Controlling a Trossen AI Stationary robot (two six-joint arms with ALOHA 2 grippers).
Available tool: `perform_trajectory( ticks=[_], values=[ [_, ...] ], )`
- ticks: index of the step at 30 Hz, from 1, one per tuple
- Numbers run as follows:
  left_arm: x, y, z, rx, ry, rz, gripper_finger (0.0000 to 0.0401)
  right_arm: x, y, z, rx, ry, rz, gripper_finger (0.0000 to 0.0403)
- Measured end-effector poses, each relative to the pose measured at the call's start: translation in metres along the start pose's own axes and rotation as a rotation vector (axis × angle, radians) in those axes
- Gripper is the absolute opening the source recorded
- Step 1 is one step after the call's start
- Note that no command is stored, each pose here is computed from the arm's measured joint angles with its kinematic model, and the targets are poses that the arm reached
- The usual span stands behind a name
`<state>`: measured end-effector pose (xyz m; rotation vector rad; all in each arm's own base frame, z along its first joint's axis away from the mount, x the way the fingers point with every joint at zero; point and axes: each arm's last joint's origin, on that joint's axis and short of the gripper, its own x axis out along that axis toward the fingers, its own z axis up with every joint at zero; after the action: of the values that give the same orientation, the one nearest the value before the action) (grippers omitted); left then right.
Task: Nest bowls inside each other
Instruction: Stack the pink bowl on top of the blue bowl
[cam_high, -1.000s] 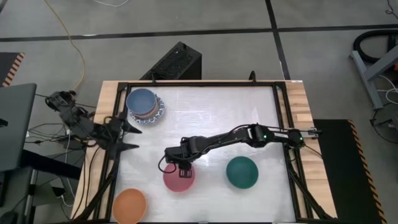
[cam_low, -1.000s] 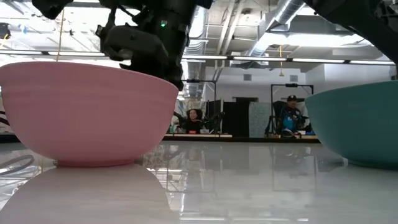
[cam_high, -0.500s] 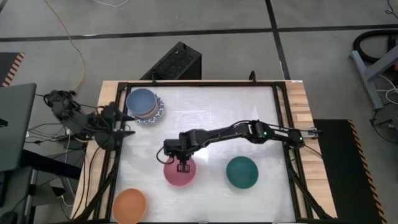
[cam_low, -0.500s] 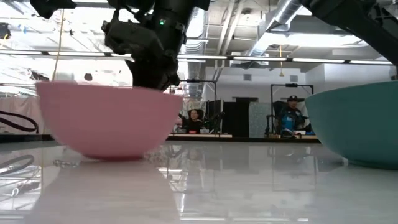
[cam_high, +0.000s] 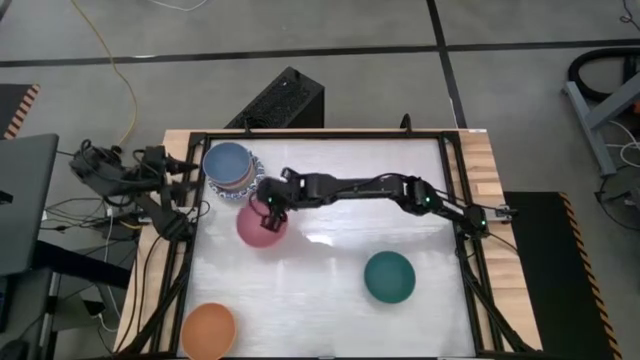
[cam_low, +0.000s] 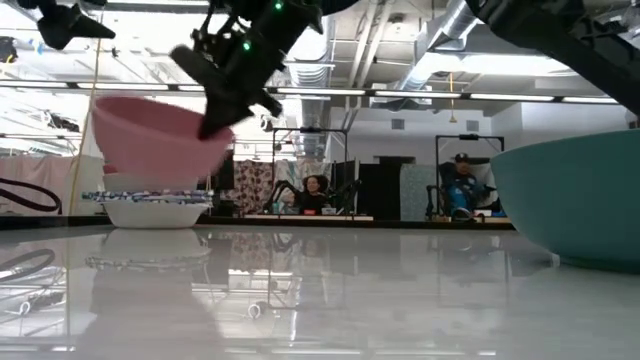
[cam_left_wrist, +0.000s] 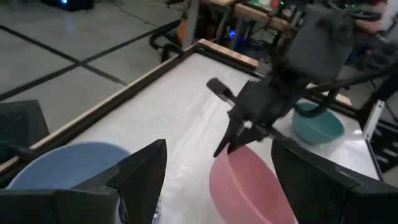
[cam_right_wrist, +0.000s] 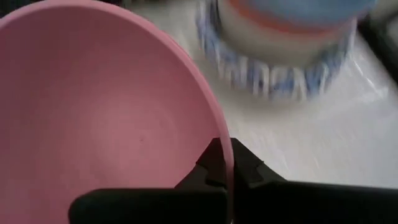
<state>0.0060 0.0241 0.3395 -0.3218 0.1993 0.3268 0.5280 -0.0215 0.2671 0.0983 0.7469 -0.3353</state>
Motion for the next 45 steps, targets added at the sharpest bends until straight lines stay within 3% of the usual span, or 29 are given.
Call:
perform_trajectory(
  ticks=[9, 13, 23, 29, 45],
  values=[
    [-0.008, 0.017, -0.004, -0.031, -0.024, 0.017, 0.0279, 0.000, -0.049, 0.050, 0.110, -0.427, 0.023, 0.0007],
    [-0.008, 0.017, -0.005, -0.017, -0.027, 0.027, 0.0279, 0.001, -0.074, 0.061, 0.182, -0.536, 0.004, 0.0007],
    [-0.008, 0.019, -0.005, -0.006, -0.043, 0.062, 0.0279, 0.009, -0.119, 0.070, 0.341, -0.659, -0.026, 0.0007],
    [-0.008, 0.019, -0.005, -0.001, -0.045, 0.071, 0.0279, 0.039, -0.138, 0.055, 0.377, -0.600, -0.023, 0.0007],
    [-0.008, 0.021, -0.007, 0.022, -0.038, 0.099, 0.0279, 0.055, -0.143, 0.048, 0.386, -0.584, 0.085, 0.0006]
  ],
)
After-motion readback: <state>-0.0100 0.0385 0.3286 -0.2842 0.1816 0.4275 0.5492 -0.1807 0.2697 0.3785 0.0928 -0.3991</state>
